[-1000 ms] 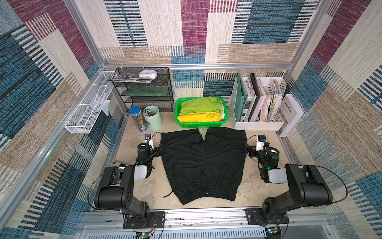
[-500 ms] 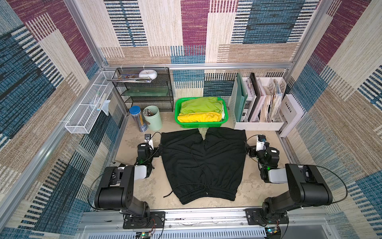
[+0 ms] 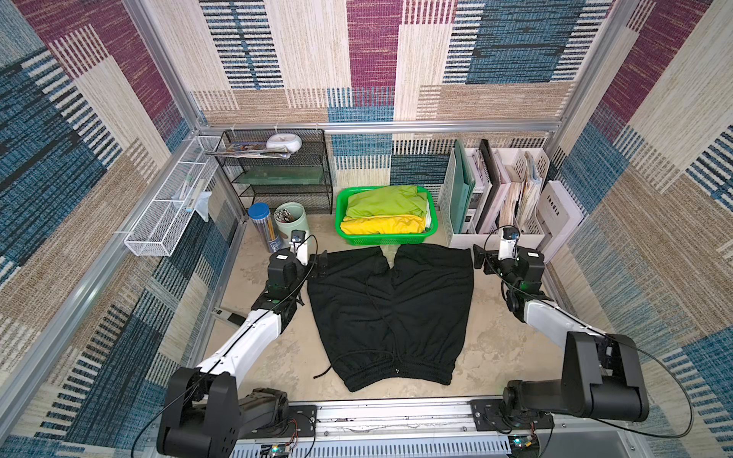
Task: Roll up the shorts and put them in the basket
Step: Fold the shorts at the center of the board, then adjust the shorts at the center of the board.
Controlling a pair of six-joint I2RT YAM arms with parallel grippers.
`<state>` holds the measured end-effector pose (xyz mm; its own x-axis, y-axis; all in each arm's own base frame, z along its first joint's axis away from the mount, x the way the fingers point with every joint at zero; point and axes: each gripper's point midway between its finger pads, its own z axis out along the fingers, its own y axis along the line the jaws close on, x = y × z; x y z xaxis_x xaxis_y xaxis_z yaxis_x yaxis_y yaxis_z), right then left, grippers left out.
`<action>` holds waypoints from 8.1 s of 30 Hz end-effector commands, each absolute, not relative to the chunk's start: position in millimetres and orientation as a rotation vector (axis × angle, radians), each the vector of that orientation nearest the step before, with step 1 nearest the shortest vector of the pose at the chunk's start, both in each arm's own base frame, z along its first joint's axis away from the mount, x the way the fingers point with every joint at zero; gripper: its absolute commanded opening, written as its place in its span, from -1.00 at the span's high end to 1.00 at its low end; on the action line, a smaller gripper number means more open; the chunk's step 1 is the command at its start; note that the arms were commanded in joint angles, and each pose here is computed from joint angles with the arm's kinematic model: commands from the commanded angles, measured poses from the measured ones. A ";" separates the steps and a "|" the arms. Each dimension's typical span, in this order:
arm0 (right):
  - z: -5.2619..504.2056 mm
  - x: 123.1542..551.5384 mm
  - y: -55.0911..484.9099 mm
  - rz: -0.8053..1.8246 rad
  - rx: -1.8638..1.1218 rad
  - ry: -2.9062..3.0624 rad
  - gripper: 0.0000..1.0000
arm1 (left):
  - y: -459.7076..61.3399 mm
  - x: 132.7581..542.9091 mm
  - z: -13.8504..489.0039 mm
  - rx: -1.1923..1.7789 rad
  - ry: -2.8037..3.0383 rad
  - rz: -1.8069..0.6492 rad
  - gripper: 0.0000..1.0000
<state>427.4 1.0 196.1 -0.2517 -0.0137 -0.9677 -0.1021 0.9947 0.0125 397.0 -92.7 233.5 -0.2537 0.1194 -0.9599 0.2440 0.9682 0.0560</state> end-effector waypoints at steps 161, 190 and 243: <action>118.1 403.0 142.2 0.323 -0.290 2.497 1.00 | -383.3 175.2 101.6 1.081 2.287 -0.444 1.00; 185.9 443.1 327.8 0.850 -0.669 2.317 1.00 | -259.8 194.9 108.7 0.626 2.288 -0.101 0.98; 24.5 340.4 180.0 0.680 -0.176 2.683 1.00 | -318.4 288.7 37.6 0.762 2.557 -0.355 1.00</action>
<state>334.9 185.1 27.2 -0.9269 -0.0381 -0.3733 -0.2151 0.8692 0.4452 282.2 -332.2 40.9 -0.7368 0.4599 -0.4956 0.5952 0.7889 -0.1530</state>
